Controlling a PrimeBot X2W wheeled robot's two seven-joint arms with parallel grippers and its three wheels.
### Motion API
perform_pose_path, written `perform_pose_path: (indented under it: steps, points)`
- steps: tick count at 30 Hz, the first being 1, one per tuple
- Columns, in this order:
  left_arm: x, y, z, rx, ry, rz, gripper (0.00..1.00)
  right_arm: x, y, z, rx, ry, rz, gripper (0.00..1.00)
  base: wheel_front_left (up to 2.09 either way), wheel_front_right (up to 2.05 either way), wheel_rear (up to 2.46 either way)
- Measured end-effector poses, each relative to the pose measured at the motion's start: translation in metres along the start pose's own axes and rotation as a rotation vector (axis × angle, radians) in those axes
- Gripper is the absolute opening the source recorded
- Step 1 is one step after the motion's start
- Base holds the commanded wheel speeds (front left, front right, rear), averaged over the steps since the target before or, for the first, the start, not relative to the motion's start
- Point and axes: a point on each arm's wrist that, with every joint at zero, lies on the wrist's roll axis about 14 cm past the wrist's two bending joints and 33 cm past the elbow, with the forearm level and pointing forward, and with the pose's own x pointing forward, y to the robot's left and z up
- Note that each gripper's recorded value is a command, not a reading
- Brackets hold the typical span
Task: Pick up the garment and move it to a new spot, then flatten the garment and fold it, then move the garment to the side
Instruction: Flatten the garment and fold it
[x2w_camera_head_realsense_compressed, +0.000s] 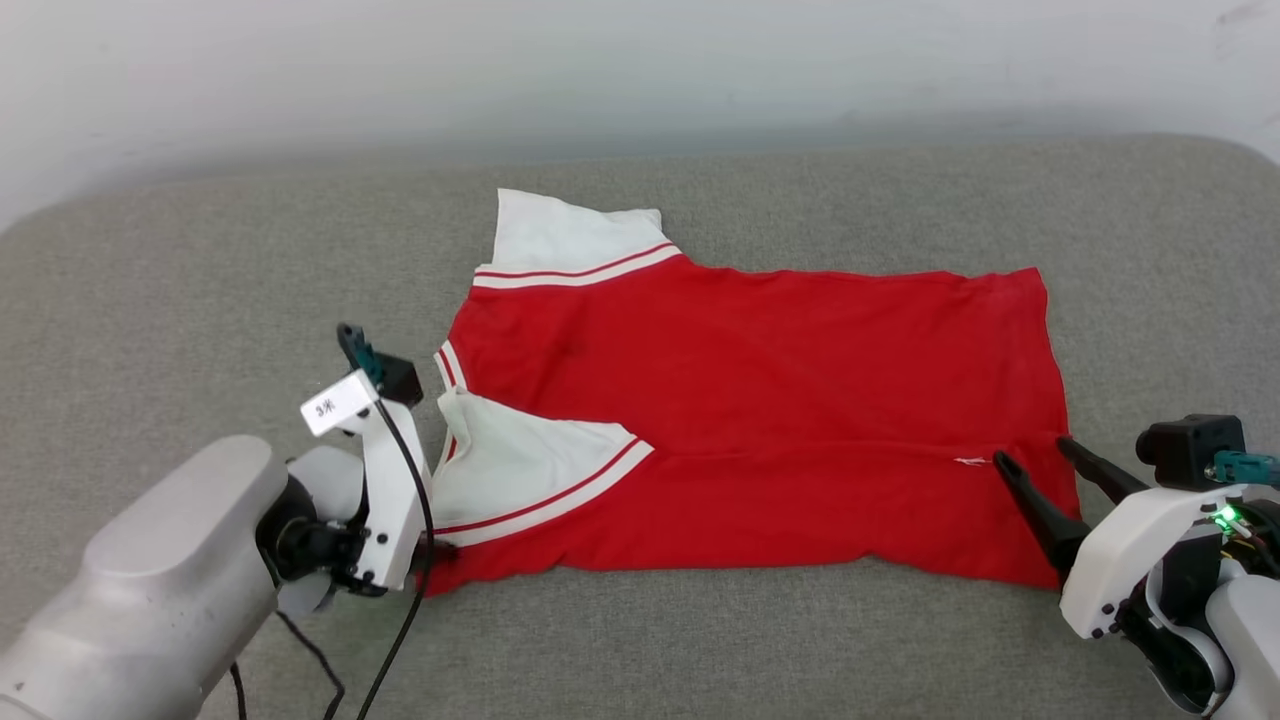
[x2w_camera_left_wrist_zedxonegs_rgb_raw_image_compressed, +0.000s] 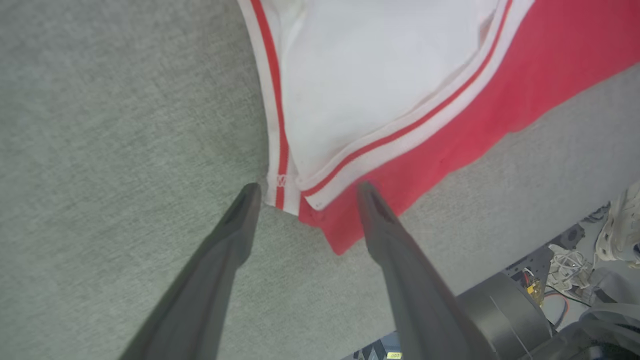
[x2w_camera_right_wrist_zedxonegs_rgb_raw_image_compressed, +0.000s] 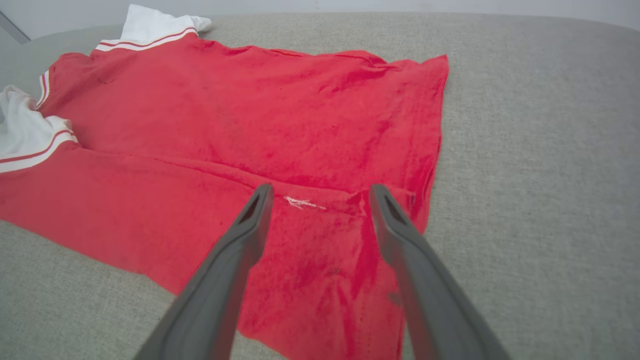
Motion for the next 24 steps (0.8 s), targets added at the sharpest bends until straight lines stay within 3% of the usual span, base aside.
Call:
perform_pose_path:
  steps: [4,12,13,14,15,24]
  points:
    - [0.015,0.004,-0.014,0.015,0.061,0.014,1.0,0.003,-0.002,-0.005,0.004,0.015,-0.003,1.0,0.0,0.0,0.0]
    - [0.029,0.003,-0.015,0.011,0.041,0.003,1.0,0.007,-0.002,-0.01,0.008,0.031,-0.002,1.0,0.0,0.0,0.0]
    - [0.029,0.003,-0.014,0.003,0.027,0.001,0.59,0.008,-0.002,-0.01,0.007,0.031,-0.002,1.0,0.0,0.0,0.0]
    - [0.029,0.003,-0.013,0.005,0.014,0.003,0.09,0.008,-0.002,-0.009,0.006,0.029,-0.002,1.0,0.0,0.0,0.0]
    - [0.028,0.004,-0.012,0.015,0.002,0.009,0.0,0.008,-0.003,-0.006,0.003,0.025,-0.002,1.0,0.0,0.0,0.0]
    - [0.013,-0.008,0.006,0.053,-0.133,-0.018,0.0,0.001,-0.023,0.023,-0.125,0.061,-0.01,1.0,0.0,0.0,0.0]
